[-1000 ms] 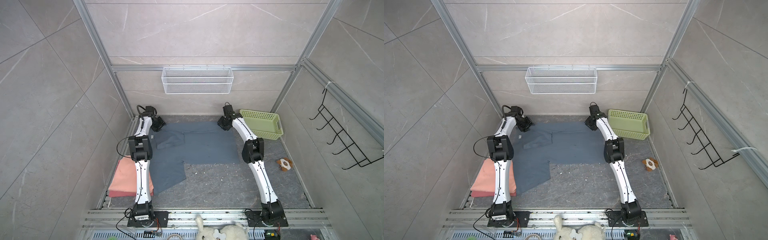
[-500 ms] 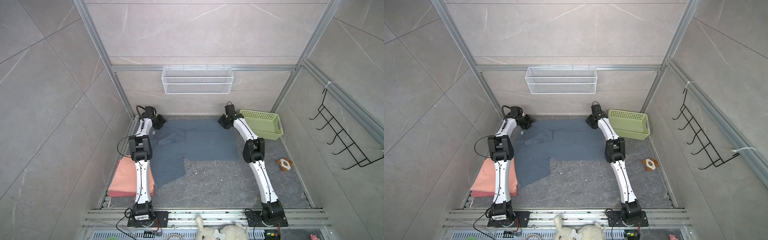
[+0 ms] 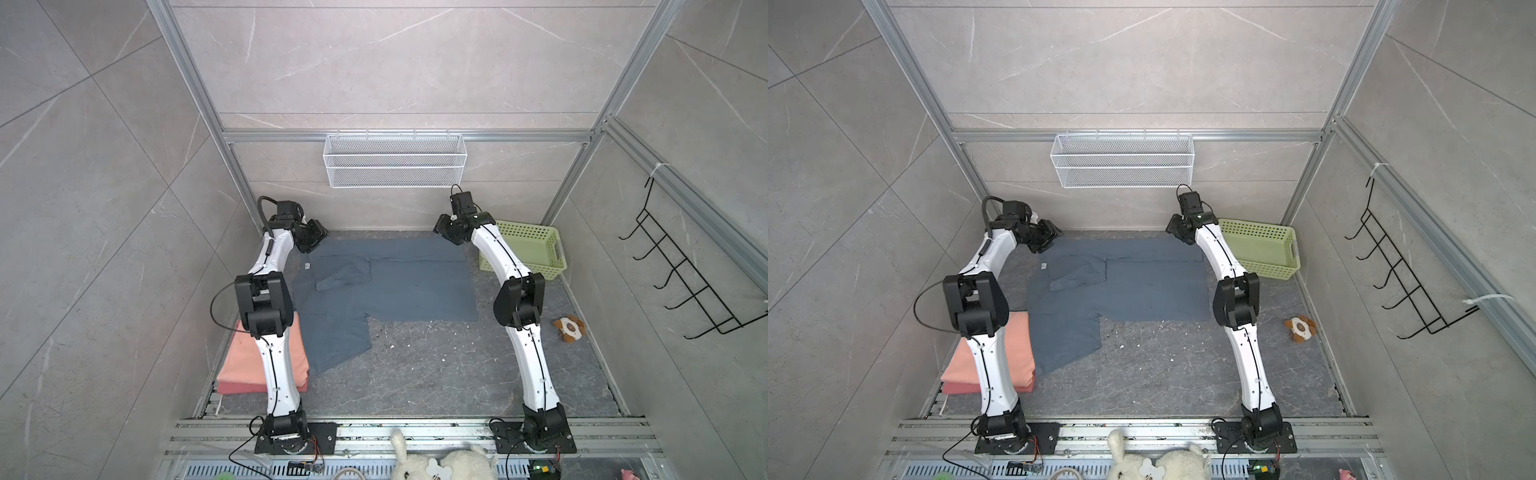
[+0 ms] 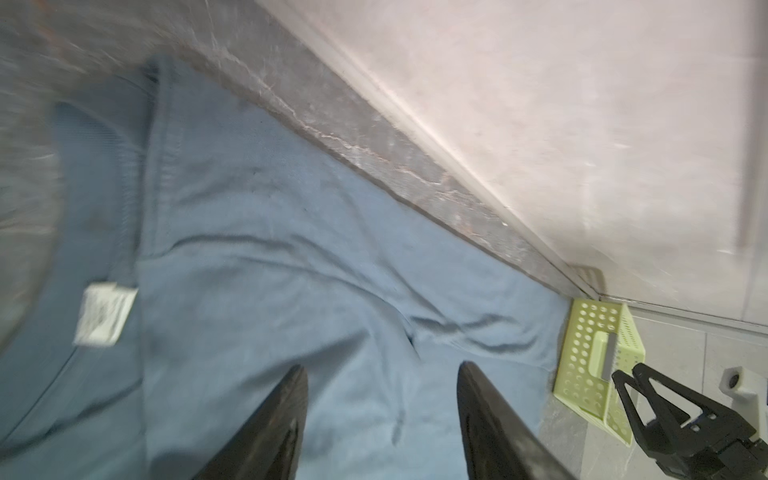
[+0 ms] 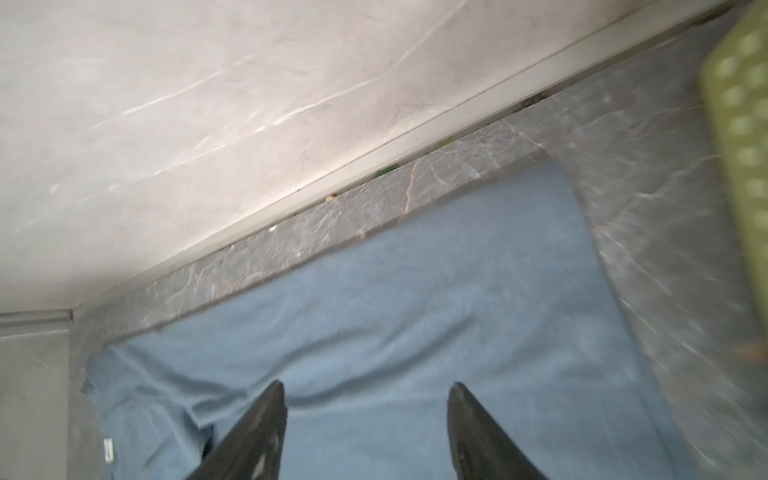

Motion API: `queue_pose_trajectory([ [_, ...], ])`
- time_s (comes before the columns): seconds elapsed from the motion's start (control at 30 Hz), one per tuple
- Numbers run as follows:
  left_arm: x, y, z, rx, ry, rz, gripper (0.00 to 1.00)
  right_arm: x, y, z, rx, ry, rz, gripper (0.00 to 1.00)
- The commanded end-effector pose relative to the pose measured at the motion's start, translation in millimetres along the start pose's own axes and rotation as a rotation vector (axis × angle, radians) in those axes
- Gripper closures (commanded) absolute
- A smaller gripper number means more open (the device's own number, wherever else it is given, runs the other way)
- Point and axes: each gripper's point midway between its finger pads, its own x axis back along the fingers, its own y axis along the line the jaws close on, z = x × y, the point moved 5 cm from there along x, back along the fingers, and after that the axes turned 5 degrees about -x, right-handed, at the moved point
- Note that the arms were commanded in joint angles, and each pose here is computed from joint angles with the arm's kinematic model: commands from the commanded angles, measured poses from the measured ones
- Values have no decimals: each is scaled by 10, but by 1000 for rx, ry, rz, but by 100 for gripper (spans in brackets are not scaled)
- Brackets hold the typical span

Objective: Fold and stack the t-shirts

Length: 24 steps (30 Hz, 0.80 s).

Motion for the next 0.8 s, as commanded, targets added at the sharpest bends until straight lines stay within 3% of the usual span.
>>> queue_pose_trajectory([
  [0.0, 338, 83, 398, -16, 90, -88, 39, 188, -206, 259, 10, 39, 135, 36],
  [0.3, 916, 414, 1668, 123, 286, -290, 40, 554, -874, 932, -177, 65, 211, 35],
  [0.63, 1410, 591, 2792, 162, 471, -439, 41, 871, -1528, 1552, -296, 97, 360, 35],
  [0.77, 1580, 711, 3038, 166, 479, -492, 41, 951, -1660, 1691, -324, 105, 386, 35],
])
